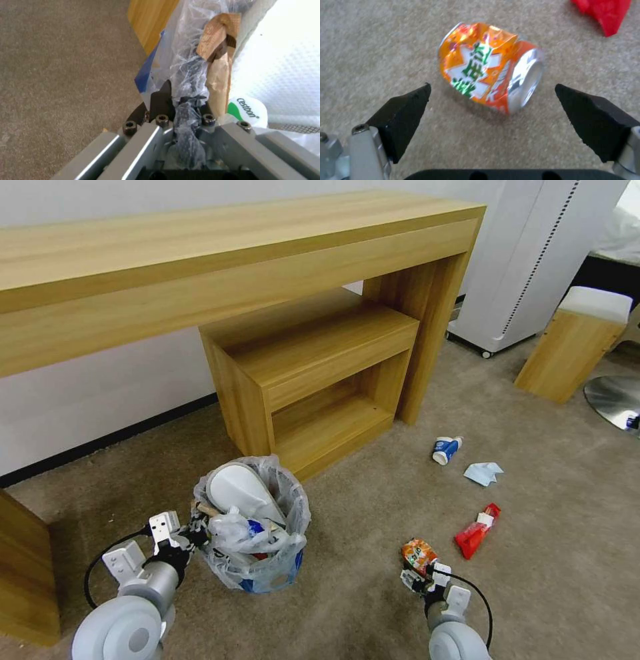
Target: Pick up the trash bin and place the garbage on the floor into it.
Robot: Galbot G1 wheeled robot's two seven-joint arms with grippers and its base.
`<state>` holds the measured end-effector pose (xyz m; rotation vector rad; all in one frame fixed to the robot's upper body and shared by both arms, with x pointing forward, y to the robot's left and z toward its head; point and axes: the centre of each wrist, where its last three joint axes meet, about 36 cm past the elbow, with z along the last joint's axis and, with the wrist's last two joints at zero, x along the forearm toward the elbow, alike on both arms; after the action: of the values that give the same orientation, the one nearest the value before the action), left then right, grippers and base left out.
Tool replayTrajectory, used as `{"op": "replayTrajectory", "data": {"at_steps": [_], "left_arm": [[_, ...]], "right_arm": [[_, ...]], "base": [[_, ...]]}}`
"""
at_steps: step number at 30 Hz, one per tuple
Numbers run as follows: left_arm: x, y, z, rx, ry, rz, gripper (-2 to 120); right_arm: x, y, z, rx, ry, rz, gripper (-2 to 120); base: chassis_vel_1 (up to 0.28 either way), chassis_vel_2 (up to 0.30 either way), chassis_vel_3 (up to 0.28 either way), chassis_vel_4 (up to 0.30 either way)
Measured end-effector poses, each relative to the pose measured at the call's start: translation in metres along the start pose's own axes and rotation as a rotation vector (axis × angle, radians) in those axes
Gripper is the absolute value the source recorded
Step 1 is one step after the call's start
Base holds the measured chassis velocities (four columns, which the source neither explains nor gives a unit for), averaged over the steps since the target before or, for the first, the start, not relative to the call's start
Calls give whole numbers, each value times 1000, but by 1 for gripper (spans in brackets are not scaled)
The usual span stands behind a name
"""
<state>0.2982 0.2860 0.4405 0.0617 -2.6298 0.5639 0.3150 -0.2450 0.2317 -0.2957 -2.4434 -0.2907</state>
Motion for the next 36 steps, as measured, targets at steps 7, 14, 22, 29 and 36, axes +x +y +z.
{"op": "replayTrajectory", "data": {"at_steps": [7,14,22,29,36], "left_arm": [[0,0,0,2,-1,0,1],[2,0,0,3,-2,1,1],[4,0,-1,4,-4,0,1],[3,0,-2,6,-5,2,1],[3,1,-1,7,-3,-2,1]], "right_arm": [[-6,-6,-5,-11,-6,20,92],[-13,-2,1,-27,6,27,90],[-18,5,7,-40,17,25,88],[-23,10,9,-42,18,20,89],[-29,12,7,-46,12,19,89]], "base": [[0,0,0,0],[0,0,0,0],[0,0,0,0],[0,0,0,0],[0,0,0,0]]}}
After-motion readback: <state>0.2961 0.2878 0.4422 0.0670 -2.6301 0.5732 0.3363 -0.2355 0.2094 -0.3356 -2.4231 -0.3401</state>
